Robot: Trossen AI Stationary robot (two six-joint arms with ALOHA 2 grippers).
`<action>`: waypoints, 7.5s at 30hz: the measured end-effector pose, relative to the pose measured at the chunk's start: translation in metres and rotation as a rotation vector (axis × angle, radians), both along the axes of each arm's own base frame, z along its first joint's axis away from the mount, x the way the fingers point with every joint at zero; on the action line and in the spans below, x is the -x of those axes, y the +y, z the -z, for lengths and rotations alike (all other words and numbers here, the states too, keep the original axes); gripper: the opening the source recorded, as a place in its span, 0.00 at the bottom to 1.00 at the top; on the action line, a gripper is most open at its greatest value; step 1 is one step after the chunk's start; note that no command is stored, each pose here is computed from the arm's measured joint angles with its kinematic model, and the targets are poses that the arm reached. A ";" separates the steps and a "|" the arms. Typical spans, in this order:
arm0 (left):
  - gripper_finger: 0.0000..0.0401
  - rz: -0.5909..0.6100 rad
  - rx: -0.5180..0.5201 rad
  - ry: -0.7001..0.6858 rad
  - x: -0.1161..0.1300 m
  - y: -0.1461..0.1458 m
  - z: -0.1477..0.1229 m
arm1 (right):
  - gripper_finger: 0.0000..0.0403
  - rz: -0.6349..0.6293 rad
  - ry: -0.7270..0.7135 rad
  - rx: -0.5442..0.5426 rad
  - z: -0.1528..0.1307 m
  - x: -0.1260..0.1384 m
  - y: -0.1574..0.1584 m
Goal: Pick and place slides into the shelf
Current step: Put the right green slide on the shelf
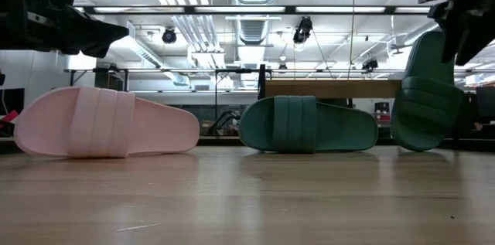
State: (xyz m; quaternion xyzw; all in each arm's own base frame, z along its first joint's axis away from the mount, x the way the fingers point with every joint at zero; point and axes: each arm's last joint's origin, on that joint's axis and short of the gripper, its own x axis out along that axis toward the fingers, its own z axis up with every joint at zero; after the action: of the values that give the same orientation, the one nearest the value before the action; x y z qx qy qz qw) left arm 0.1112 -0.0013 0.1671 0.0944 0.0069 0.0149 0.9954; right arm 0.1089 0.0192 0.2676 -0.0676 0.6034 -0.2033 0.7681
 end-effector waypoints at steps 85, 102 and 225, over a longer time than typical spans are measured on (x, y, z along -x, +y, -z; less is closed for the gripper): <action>0.00 0.001 0.000 0.000 0.000 0.000 0.000 | 0.02 -0.315 0.030 -0.001 -0.131 -0.052 -0.059; 0.00 0.000 -0.001 0.002 0.000 0.000 0.000 | 0.02 -0.249 0.108 -0.071 -0.134 -0.035 -0.149; 0.00 0.000 0.016 0.016 -0.001 0.000 0.002 | 0.38 0.061 0.376 0.541 -0.008 -0.097 -0.122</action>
State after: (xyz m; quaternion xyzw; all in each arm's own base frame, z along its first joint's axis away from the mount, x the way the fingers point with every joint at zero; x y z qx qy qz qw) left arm 0.1122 -0.0013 0.1656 0.0864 0.0151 0.0142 0.9960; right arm 0.2056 -0.1024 0.2761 -0.2873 0.6607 -0.3631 0.5909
